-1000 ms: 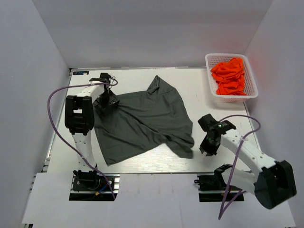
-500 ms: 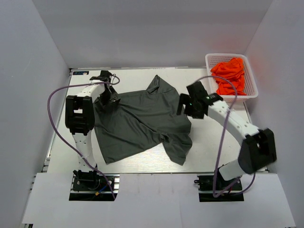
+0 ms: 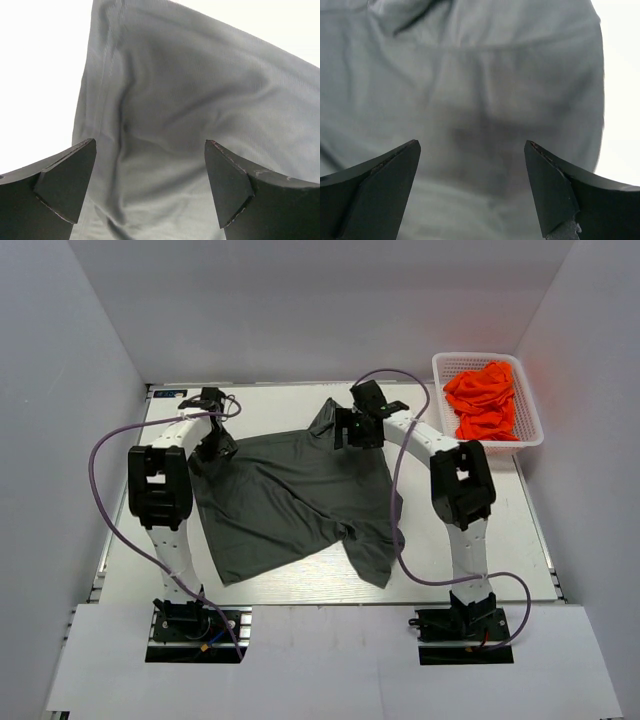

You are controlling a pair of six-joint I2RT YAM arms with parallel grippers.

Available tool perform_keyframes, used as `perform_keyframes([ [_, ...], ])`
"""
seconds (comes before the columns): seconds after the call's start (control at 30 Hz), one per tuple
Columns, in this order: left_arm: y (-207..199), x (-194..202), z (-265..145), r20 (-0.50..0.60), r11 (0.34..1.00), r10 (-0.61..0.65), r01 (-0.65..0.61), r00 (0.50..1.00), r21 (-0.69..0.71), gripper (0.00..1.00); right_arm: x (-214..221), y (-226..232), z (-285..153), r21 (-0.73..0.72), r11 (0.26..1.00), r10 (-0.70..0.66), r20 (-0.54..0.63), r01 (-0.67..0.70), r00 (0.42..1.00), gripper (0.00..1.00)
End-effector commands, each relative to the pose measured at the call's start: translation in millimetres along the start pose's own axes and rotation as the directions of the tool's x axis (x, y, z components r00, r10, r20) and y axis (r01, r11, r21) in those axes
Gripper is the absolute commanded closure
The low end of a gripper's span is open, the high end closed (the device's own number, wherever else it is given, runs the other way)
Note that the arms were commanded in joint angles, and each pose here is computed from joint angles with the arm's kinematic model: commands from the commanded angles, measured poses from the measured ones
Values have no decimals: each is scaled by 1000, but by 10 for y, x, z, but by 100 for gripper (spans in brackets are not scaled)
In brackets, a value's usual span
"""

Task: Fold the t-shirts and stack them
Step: Flatten the tshirt out

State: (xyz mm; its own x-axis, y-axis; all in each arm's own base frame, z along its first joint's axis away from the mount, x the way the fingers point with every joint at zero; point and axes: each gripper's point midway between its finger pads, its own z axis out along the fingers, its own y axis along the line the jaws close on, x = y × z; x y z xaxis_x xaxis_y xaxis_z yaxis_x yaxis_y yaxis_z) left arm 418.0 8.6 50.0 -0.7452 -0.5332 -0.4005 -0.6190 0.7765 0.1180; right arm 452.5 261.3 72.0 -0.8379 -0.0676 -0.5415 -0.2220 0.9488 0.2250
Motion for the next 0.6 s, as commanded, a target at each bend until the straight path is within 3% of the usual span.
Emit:
perform_keyframes([
  [0.0,26,-144,126,45,1000,-23,24,999,-9,1,-247,3,161,-21,999,-40,51,41,998,10],
  [0.1,-42,-222,285,43,1000,-2,3,999,-14,1,-302,-74,252,-13,1000,0,57,1,998,10],
  [0.23,-242,-349,436,52,998,55,-56,997,24,1,-98,-333,503,-5,992,128,-36,-128,991,10],
  [0.37,-583,-458,505,92,979,128,-140,988,146,1,-29,-795,599,86,974,213,-48,-209,976,10],
  [0.47,-925,-540,537,136,940,183,-214,974,265,1,-36,-1128,643,115,961,259,-49,-252,965,10],
  [0.57,-1325,-613,504,198,862,240,-302,950,407,1,-117,-1339,733,130,973,199,-52,-191,979,10],
])
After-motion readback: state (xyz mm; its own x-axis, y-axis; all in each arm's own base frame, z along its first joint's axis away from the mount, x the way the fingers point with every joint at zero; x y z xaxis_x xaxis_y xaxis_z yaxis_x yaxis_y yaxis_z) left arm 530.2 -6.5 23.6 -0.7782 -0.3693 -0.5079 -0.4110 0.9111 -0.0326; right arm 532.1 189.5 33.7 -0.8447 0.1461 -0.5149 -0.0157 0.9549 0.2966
